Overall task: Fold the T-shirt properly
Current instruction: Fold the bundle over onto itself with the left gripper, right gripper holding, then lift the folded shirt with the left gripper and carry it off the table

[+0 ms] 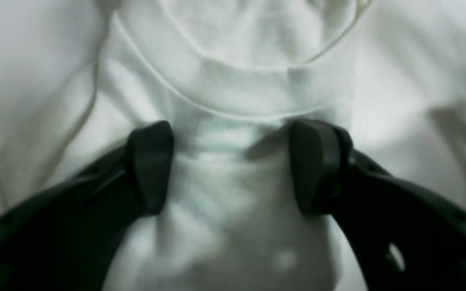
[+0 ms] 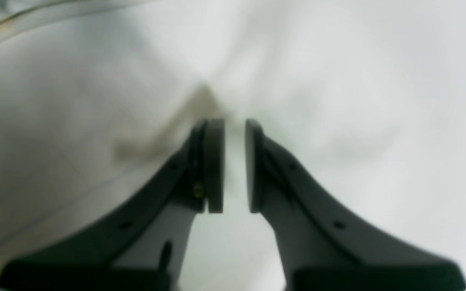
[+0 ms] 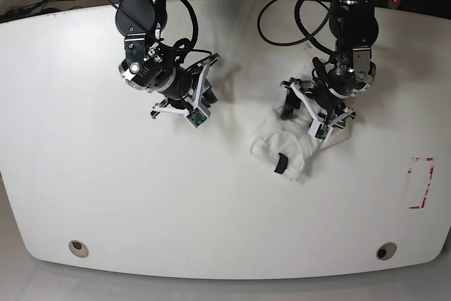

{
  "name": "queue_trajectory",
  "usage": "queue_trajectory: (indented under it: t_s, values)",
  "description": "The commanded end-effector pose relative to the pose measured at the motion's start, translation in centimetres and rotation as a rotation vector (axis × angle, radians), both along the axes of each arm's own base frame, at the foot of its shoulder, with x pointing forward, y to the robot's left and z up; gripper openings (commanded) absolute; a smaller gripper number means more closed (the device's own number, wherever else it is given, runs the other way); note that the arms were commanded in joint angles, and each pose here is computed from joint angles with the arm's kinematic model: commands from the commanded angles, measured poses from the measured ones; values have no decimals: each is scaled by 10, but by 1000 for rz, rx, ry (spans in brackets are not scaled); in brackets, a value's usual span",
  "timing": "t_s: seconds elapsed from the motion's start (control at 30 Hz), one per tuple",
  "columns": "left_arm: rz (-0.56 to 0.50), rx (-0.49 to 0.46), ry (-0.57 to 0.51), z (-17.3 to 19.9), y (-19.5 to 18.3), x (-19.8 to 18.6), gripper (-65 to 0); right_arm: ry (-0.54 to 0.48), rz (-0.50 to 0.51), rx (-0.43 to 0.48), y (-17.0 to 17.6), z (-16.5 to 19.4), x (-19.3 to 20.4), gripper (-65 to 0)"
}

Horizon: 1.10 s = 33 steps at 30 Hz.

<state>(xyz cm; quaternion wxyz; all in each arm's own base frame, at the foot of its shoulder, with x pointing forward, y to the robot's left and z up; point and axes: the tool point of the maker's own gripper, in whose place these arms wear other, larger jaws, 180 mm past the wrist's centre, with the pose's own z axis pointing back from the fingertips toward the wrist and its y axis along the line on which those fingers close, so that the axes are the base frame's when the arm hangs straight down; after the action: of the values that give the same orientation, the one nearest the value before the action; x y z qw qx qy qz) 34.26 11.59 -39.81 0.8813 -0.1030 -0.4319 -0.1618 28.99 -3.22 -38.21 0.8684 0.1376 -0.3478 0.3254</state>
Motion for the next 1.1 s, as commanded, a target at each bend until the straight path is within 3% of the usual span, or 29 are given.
queue_trajectory:
  t_s: [0.0, 0.23, 0.43, 0.6, 0.87, 1.07]
  values:
    - [38, 35, 5, -9, 28, 1, -222, -53, 1, 28, 3, 16, 9, -574]
    - [217, 79, 42, -18, 113, -10, -222, -76, 0, 28, 3, 23, 11, -574]
    - [378, 168, 113, -27, 211, -43, -222, -96, 0, 28, 3, 29, 13, -574]
    - [425, 213, 187, -28, 278, -72, -222, -110, 0, 28, 3, 34, 14, -574]
    - [497, 240, 175, 15, 364, -85, -222, -134, -1, 20, 1, 41, 9, -574]
    - [505, 299, 74, 61, 385, -75, -222, -133, 9, 9, -3, 39, 9, -574]
